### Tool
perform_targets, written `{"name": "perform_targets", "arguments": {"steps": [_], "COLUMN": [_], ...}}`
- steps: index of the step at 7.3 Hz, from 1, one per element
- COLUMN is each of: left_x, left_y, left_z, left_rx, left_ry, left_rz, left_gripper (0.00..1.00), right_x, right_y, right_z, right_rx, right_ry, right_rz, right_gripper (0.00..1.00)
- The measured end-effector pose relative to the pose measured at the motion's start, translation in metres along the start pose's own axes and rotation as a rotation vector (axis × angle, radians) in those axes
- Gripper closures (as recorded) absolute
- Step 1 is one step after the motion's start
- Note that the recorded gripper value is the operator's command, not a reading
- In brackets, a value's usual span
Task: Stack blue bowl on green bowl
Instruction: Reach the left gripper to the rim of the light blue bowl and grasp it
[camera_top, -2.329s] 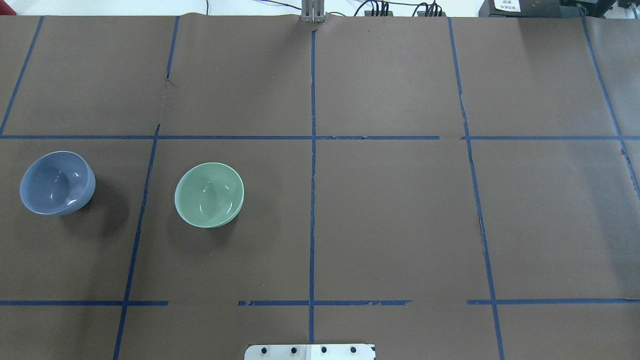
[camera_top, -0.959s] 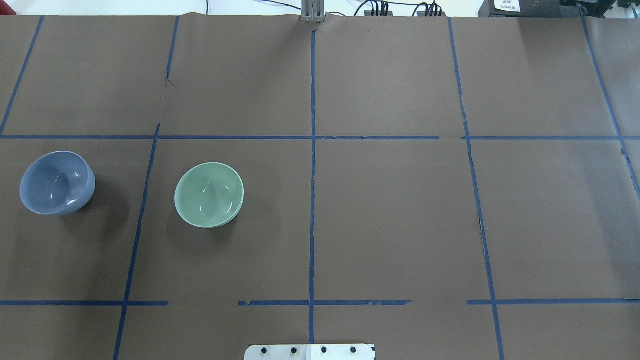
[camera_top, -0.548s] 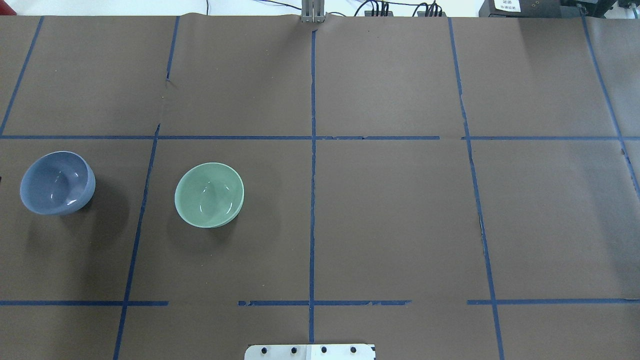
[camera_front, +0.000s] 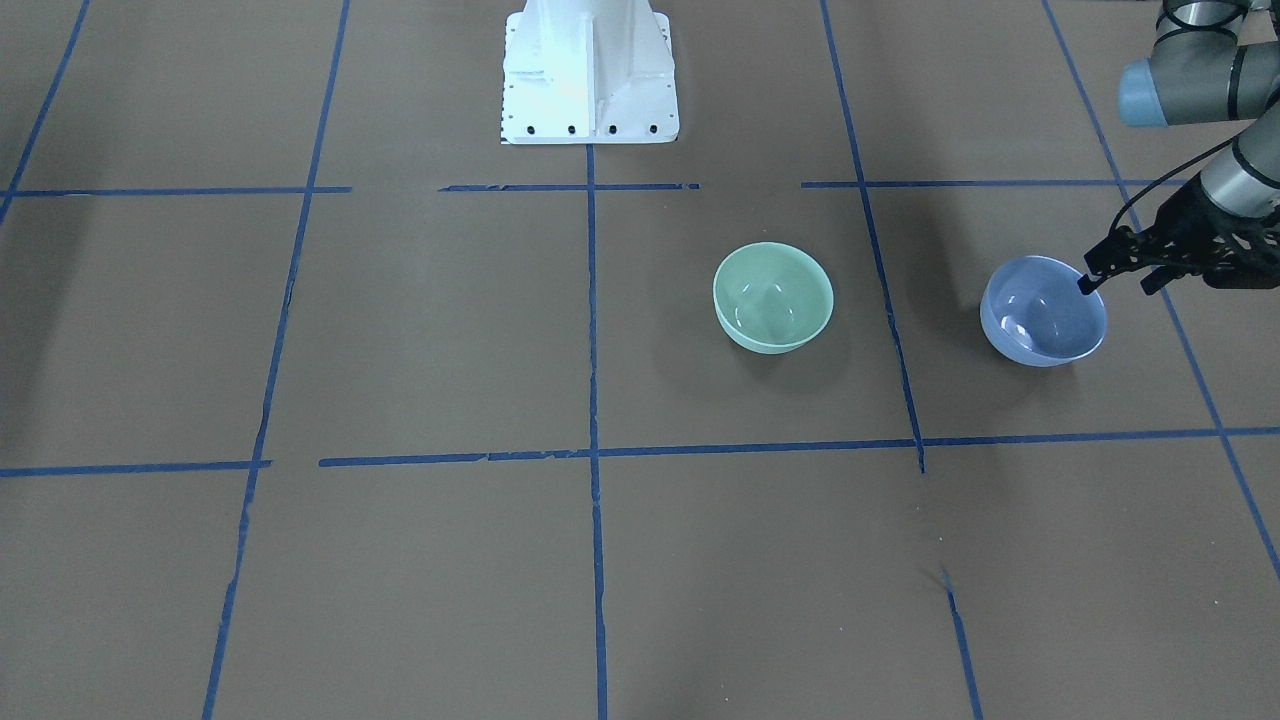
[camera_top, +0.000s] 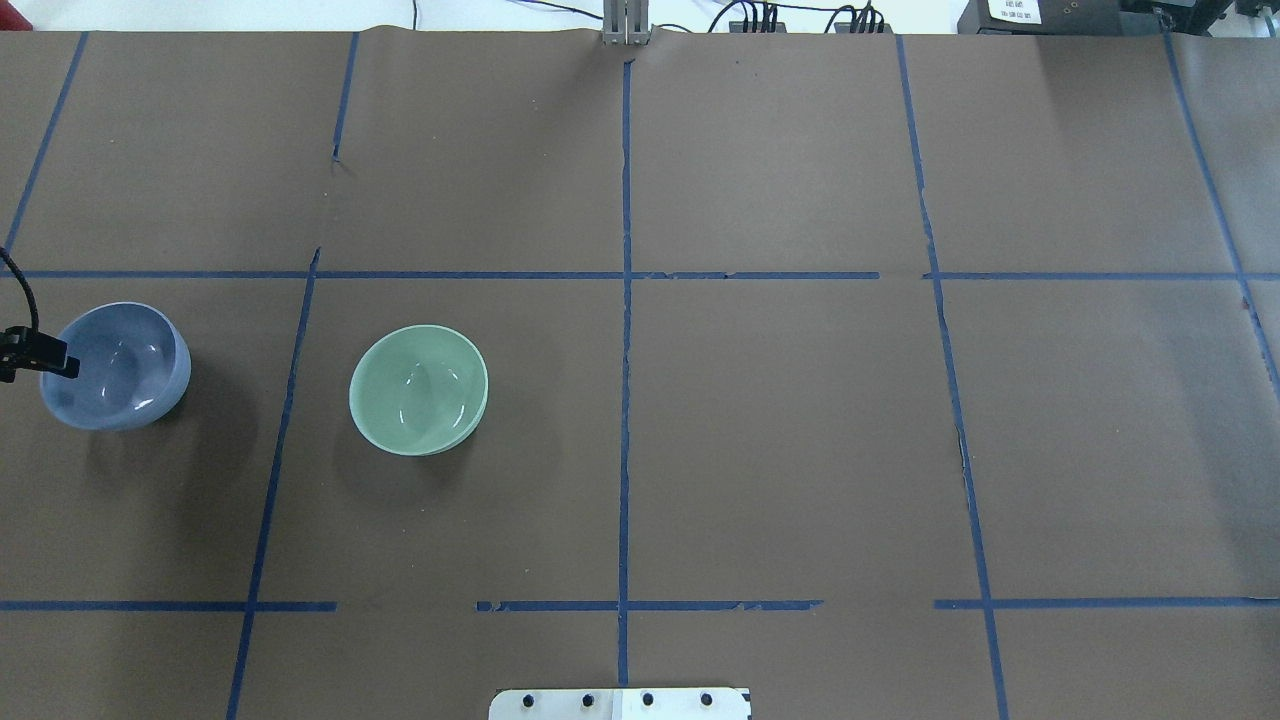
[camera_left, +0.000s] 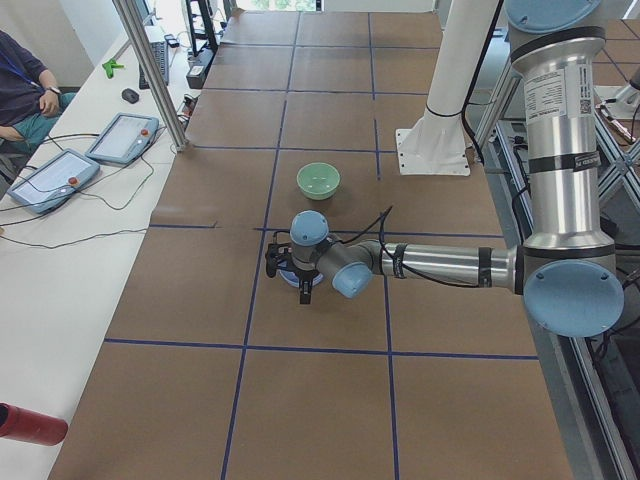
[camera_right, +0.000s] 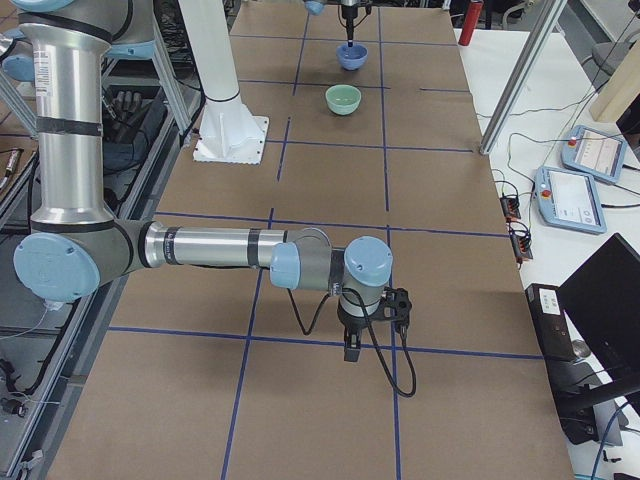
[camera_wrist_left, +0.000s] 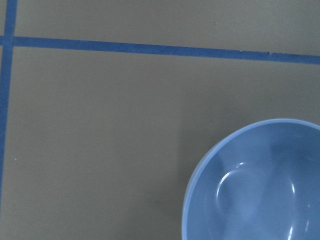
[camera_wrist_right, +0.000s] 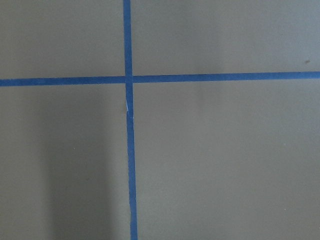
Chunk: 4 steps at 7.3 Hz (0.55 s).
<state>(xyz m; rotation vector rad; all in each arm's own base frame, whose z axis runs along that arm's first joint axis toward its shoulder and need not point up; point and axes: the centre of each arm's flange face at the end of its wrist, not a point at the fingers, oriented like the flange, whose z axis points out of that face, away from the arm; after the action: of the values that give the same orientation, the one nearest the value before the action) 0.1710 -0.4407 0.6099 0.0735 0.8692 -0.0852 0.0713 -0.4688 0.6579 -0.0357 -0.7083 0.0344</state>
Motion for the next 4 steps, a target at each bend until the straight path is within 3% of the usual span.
{"name": "perform_targets", "arguments": {"steps": [4], "left_x": [0.0034], "left_y": [0.0006], "left_z": [0.0013], "left_rx": [-0.005], "left_ry": [-0.002], "left_rz": [-0.003], "left_gripper": [1.00], "right_x": [0.0000], "right_y": [0.0000], "right_z": [0.0000], "right_rx": [0.000], "right_ry": [0.000], "right_rz": [0.001], "right_gripper": [0.00]}}
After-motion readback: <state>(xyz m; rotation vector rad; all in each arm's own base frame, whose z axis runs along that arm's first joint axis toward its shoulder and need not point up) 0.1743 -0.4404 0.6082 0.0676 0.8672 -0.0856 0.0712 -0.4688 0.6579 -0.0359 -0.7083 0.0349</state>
